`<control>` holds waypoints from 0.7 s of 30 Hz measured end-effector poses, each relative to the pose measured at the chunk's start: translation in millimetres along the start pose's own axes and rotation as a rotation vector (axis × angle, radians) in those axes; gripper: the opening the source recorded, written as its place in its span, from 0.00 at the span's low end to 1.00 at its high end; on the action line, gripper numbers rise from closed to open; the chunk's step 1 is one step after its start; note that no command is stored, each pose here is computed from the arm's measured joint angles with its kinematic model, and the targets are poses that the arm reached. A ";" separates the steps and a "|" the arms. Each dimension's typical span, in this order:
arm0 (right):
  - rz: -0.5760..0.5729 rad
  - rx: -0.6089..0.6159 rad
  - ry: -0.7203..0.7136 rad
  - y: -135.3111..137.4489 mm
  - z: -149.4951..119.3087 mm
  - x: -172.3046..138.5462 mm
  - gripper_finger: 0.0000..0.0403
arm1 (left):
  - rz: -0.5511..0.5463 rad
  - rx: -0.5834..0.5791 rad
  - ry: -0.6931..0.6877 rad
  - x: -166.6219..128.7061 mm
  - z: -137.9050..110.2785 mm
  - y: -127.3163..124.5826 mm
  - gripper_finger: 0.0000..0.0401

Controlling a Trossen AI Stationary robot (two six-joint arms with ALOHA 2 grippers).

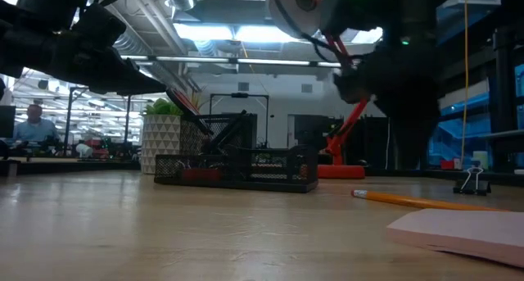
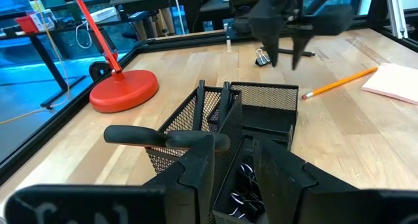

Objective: Pick and place office supplies into organizer
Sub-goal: Put the black binder clip into the black desk organizer

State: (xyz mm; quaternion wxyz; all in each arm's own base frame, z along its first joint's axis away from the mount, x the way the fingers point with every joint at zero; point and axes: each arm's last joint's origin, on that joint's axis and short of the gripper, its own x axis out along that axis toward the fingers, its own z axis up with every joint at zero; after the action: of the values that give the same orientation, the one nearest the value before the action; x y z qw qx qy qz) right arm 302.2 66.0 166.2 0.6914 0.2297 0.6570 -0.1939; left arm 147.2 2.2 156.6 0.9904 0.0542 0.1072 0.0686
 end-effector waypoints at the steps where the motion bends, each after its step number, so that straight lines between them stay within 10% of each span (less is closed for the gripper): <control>1: -0.035 0.009 0.019 -3.0 -2.4 -0.1 0.46 | 0.000 0.000 0.000 0.0 0.0 0.0 0.25; 9: -0.356 0.043 0.105 -26.5 -18.3 -5.8 0.46 | 0.000 0.000 0.000 0.0 0.0 0.0 0.25; 21: -0.390 0.138 0.158 -42.7 -19.0 3.4 0.46 | 0.000 -0.001 0.000 0.0 0.0 0.0 0.25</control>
State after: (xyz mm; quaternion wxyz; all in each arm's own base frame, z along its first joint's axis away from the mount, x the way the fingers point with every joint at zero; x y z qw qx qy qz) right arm 262.5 41.9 159.6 0.5700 0.1595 0.7262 -0.3497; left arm 147.2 2.2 156.6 0.9904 0.0539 0.1072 0.0686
